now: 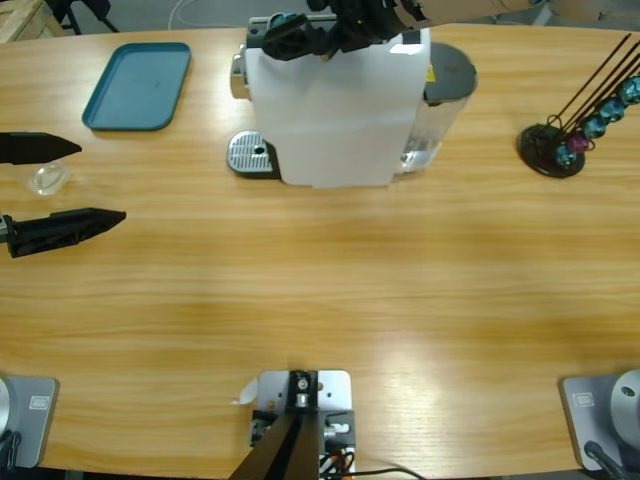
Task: Pour coffee
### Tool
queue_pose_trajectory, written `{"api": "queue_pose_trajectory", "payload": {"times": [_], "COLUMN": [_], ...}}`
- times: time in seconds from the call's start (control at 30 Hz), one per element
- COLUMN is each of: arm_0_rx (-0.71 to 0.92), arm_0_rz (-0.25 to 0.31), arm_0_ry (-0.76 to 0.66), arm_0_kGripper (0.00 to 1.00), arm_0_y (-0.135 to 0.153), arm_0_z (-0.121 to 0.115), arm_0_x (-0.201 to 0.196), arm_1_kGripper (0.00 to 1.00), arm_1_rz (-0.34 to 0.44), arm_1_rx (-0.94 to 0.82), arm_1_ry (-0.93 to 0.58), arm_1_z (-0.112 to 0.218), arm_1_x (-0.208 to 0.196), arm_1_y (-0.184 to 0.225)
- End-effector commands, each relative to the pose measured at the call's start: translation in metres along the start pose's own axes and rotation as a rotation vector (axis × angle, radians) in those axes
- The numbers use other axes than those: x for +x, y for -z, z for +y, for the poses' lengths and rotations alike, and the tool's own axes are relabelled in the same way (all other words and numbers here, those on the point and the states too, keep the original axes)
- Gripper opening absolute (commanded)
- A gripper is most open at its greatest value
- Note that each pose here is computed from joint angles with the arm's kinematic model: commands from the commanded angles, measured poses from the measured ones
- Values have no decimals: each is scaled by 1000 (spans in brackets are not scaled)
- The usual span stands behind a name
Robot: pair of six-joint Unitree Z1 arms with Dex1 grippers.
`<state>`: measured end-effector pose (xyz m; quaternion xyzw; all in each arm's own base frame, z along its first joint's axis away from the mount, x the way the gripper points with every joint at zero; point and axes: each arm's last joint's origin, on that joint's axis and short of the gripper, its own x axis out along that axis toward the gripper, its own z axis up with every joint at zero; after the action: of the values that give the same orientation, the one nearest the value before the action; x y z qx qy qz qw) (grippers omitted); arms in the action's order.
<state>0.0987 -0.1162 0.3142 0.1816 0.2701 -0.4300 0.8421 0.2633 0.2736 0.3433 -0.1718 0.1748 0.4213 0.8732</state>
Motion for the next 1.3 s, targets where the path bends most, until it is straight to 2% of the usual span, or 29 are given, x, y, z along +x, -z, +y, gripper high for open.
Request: {"api": "queue_pose_trajectory", "payload": {"times": [0.03,0.1,0.2,0.3,0.6,0.8,1.17,1.3], "arm_0_rx": [-11,-14,-15,-16,-30,-30,-30,-30], "arm_0_rz": [40,40,40,29,29,28,46,47], "arm_0_ry": [1,1,0,-1,-2,-2,1,2], "arm_0_kGripper": [1000,1000,1000,1000,1000,1000,1000,1000], "arm_0_y": [7,9,9,9,17,18,19,20], "arm_0_z": [-1,-1,-1,-1,-2,-3,-3,-3], "arm_0_x": [13,12,12,9,6,6,10,10], "arm_1_kGripper": [0,0,0,0,0,0,0,0], "arm_1_rz": [-37,-20,17,71,226,210,286,281], "arm_1_rx": [58,107,251,372,422,421,392,398], "arm_1_ry": [76,201,260,243,59,43,185,199], "arm_1_z": [19,21,33,44,61,64,57,53], "arm_1_x": [-35,-37,-30,-10,8,22,35,36], "arm_1_y": [-21,-29,-48,-62,-50,-46,-33,-35]}}
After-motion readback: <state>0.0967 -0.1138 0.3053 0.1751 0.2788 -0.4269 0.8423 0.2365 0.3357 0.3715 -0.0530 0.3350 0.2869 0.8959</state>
